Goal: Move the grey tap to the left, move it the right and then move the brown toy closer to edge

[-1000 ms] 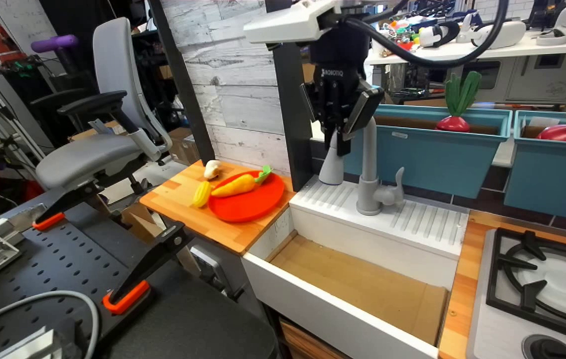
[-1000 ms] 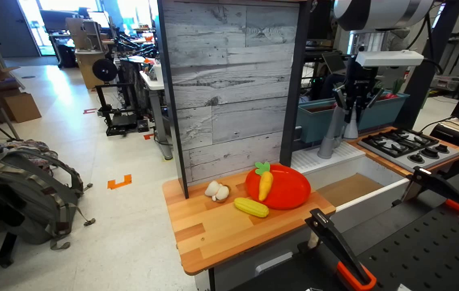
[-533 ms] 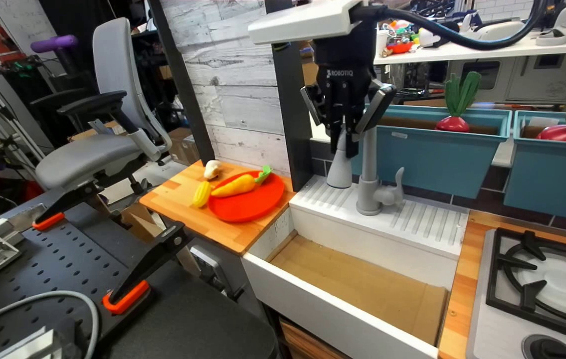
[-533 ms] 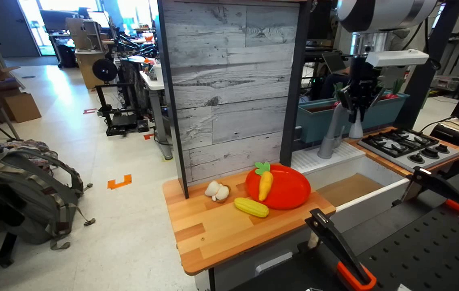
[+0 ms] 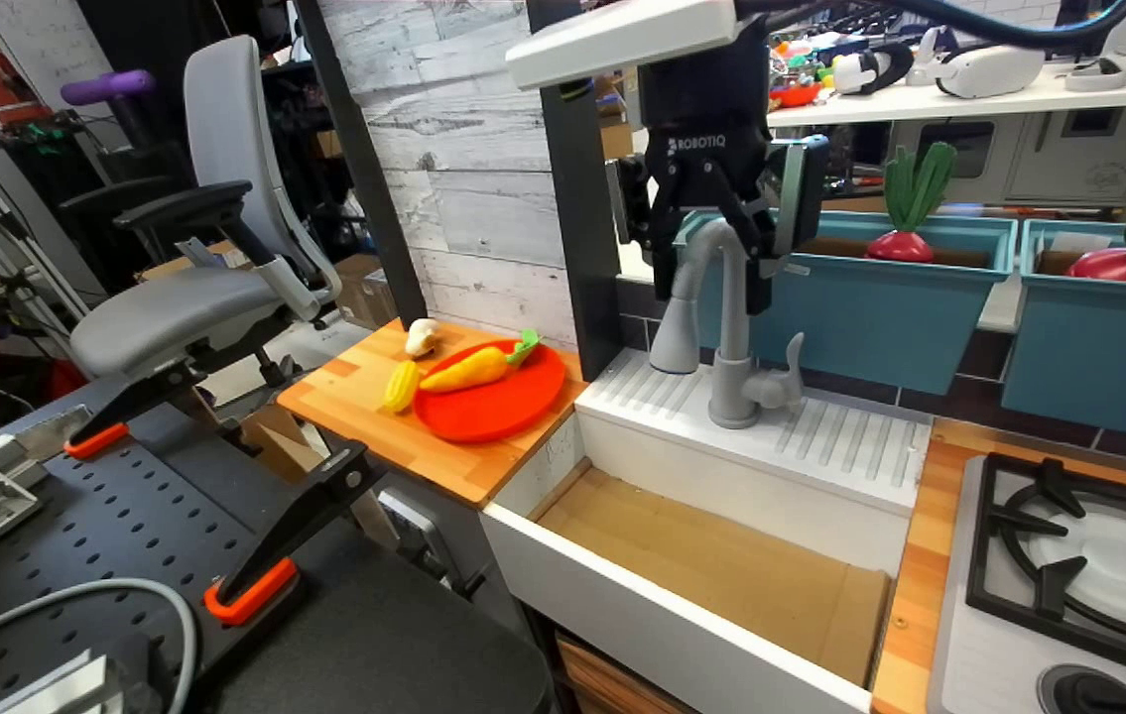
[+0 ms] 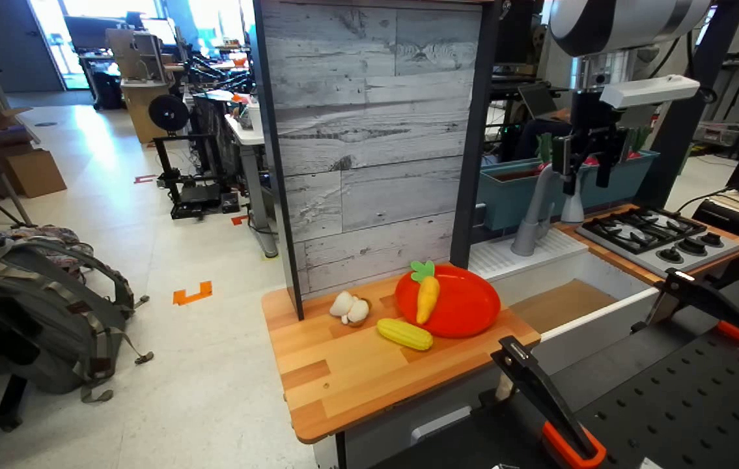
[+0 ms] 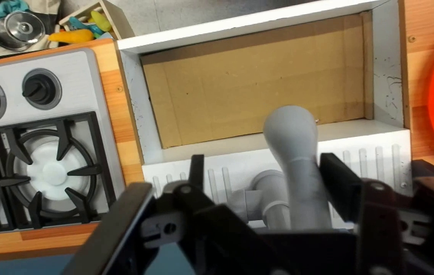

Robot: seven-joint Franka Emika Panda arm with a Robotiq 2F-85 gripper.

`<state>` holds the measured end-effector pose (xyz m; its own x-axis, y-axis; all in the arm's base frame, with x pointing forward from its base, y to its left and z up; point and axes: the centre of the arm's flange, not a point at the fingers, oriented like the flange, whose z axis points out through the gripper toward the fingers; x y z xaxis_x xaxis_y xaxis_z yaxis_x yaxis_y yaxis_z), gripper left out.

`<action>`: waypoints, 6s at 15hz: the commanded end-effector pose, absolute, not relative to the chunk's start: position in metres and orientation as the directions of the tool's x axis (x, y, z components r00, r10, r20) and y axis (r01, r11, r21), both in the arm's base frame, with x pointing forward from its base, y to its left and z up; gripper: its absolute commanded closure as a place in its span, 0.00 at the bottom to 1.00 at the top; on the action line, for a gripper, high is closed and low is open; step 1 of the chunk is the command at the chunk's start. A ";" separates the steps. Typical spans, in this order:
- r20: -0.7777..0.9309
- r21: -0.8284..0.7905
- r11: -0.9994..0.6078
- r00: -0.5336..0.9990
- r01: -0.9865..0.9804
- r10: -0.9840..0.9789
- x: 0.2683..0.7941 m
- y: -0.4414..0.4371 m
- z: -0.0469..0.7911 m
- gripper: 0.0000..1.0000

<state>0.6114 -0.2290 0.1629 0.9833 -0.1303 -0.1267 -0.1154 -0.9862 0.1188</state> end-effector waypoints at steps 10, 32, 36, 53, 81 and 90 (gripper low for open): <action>-0.025 0.092 -0.996 1.000 0.019 0.017 0.561 -0.207 0.228 0.00; -0.111 0.020 -0.907 0.903 0.420 0.415 0.584 0.082 0.163 0.00; -0.123 0.044 -0.890 0.886 0.454 0.446 0.598 0.122 0.133 0.00; -0.226 0.054 -0.867 0.852 0.496 0.473 0.618 0.182 0.084 0.00; 0.072 0.018 -0.940 0.937 0.341 0.341 0.600 0.198 0.011 0.00; 0.081 0.024 -0.947 0.943 0.321 0.322 0.612 0.199 0.009 0.73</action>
